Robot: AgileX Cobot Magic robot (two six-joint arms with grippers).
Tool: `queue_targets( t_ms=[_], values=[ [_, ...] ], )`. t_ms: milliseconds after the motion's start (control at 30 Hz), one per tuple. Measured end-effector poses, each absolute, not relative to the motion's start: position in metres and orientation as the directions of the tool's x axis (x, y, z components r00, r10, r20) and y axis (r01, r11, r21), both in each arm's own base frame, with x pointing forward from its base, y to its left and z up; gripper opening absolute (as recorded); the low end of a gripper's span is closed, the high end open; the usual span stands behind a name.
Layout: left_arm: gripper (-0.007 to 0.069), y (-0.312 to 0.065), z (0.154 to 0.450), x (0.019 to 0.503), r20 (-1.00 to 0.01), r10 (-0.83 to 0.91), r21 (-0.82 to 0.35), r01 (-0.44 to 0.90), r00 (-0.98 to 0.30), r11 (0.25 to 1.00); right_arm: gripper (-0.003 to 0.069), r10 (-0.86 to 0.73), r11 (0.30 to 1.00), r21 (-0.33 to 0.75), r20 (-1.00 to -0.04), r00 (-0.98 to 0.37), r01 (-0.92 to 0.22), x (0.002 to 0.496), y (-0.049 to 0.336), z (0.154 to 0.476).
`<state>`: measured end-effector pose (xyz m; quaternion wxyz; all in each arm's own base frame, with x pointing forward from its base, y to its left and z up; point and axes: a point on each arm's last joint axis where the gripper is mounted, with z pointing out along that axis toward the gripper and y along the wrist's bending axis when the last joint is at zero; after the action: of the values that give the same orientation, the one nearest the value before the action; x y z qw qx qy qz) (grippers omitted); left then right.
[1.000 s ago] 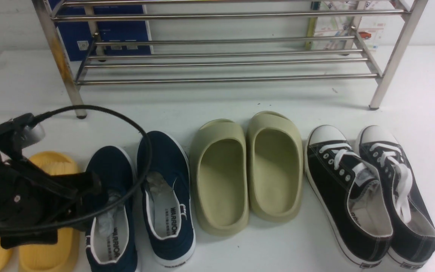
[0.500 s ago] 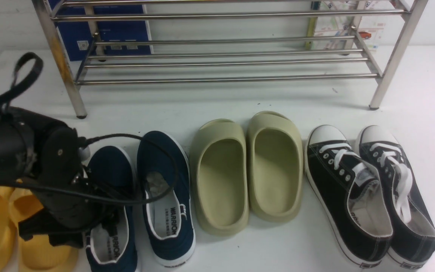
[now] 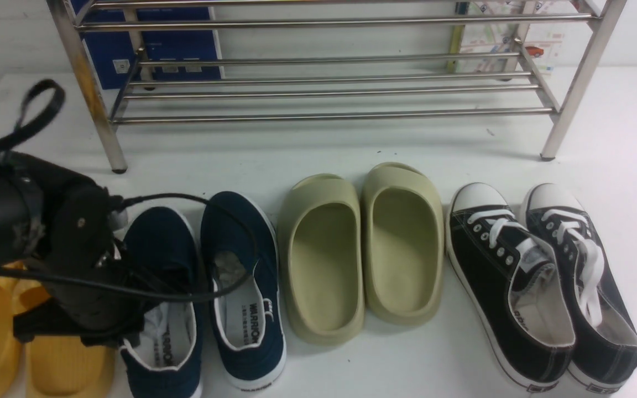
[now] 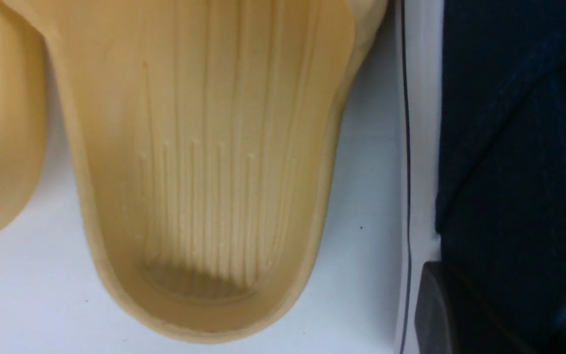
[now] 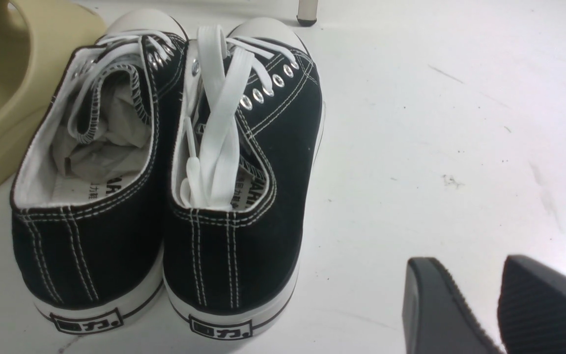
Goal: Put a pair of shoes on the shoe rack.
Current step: Use the left arm to grab the shoe closest to it, then use the left arm to put a shoe into the shoe rack
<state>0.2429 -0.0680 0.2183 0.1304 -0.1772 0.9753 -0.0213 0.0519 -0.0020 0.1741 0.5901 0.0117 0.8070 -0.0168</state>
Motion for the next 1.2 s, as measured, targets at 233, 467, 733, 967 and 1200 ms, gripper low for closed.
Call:
queue_targets(
  t_ms=[233,467,733,967,1200],
  values=[
    [0.0009,-0.069,0.270,0.249,-0.401,-0.271,-0.152,-0.228,-0.875,0.962,0.0237,-0.001,0.999,-0.013,-0.953,-0.303,0.039,0.052,-0.002,0.174],
    [0.0009,-0.061,0.271,0.307,-0.430,-0.258,-0.162,-0.208,-0.865,0.965,0.0237,-0.001,0.999,-0.013,-0.953,-0.303,0.039,0.052,-0.002,0.174],
    [0.0009,-0.049,0.260,0.374,-0.446,-0.244,-0.175,-0.183,-0.861,0.967,0.0239,-0.001,0.999,-0.013,-0.953,-0.303,0.039,0.052,-0.002,0.174],
    [0.0009,-0.055,0.243,0.428,-0.429,-0.230,-0.164,-0.175,-0.874,0.971,0.0239,-0.001,0.999,-0.013,-0.953,-0.303,0.039,0.052,-0.002,0.174],
    [0.0009,-0.058,0.238,0.456,-0.388,-0.253,-0.160,-0.205,-0.886,0.965,0.0239,-0.001,0.999,-0.013,-0.953,-0.303,0.039,0.052,-0.002,0.174]
  ],
)
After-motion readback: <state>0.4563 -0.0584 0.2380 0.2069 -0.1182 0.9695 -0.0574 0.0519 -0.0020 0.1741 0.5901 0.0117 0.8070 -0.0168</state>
